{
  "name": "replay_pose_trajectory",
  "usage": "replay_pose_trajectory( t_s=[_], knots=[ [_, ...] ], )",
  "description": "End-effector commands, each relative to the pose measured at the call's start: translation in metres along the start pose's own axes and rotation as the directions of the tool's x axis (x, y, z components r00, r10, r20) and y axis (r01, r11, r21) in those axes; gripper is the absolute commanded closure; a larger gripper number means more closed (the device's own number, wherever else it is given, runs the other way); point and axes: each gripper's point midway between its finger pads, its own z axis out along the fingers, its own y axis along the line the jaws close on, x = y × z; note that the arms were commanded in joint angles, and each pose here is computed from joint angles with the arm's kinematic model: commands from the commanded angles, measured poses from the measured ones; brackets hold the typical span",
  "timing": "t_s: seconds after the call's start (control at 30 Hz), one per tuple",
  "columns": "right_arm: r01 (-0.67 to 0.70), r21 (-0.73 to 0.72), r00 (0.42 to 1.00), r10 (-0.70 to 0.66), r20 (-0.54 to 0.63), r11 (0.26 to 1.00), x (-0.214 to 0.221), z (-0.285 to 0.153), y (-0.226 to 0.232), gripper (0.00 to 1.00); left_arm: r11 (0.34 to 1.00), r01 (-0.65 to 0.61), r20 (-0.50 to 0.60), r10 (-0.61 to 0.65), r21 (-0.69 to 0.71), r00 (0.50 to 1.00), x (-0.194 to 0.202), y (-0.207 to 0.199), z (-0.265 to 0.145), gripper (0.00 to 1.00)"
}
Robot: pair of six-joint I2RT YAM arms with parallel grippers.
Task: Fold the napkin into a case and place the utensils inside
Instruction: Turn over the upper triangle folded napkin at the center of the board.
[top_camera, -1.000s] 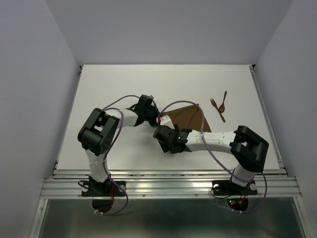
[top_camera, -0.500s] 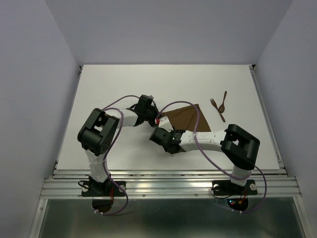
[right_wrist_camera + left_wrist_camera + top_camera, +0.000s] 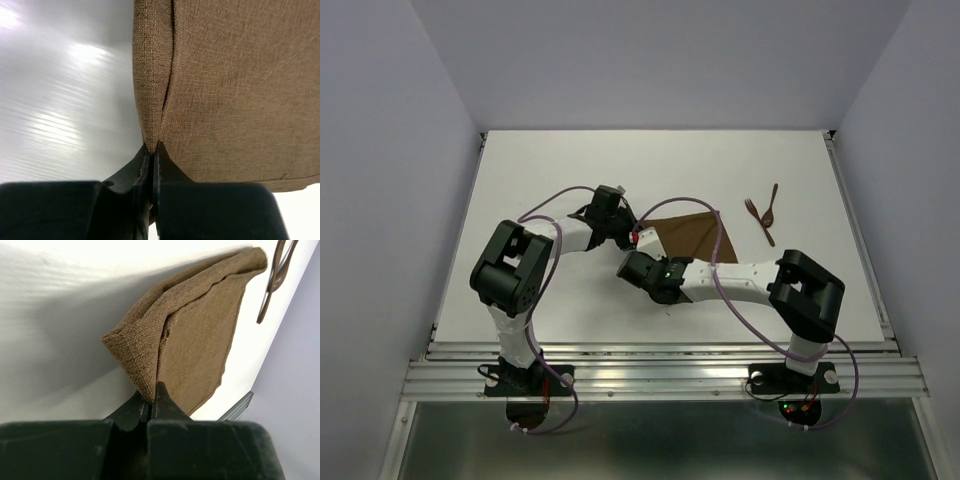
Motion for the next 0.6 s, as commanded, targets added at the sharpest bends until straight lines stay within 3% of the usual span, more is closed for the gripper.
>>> replay_pose_trajectory(
  t_s=[0.0, 0.2, 0.37, 0.57],
  knots=[
    [-0.050, -0.131, 0.991, 0.065, 0.116, 0.990, -0.056, -0.019, 0.033, 0.99, 0.996, -0.059, 0.091, 0.053, 0.070, 0.994, -0.045, -0.028, -0.037, 1.00],
    [-0.038, -0.287, 0.984, 0.087, 0.158, 0.957, -0.102, -0.032, 0.078, 0.99, 0.994, -0.107, 0.203, 0.102, 0.013, 0.974, -0.092, -0.018, -0.077, 1.00],
    [-0.027, -0.487, 0.974, 0.132, 0.183, 0.873, -0.148, -0.058, 0.129, 0.99, 0.986, -0.098, 0.296, 0.135, -0.136, 0.946, -0.132, 0.017, -0.138, 1.00],
    [-0.019, -0.676, 0.969, 0.181, 0.170, 0.736, -0.176, -0.089, 0.180, 0.99, 0.943, -0.071, 0.479, 0.230, -0.326, 0.847, -0.181, 0.027, -0.232, 1.00]
  ],
)
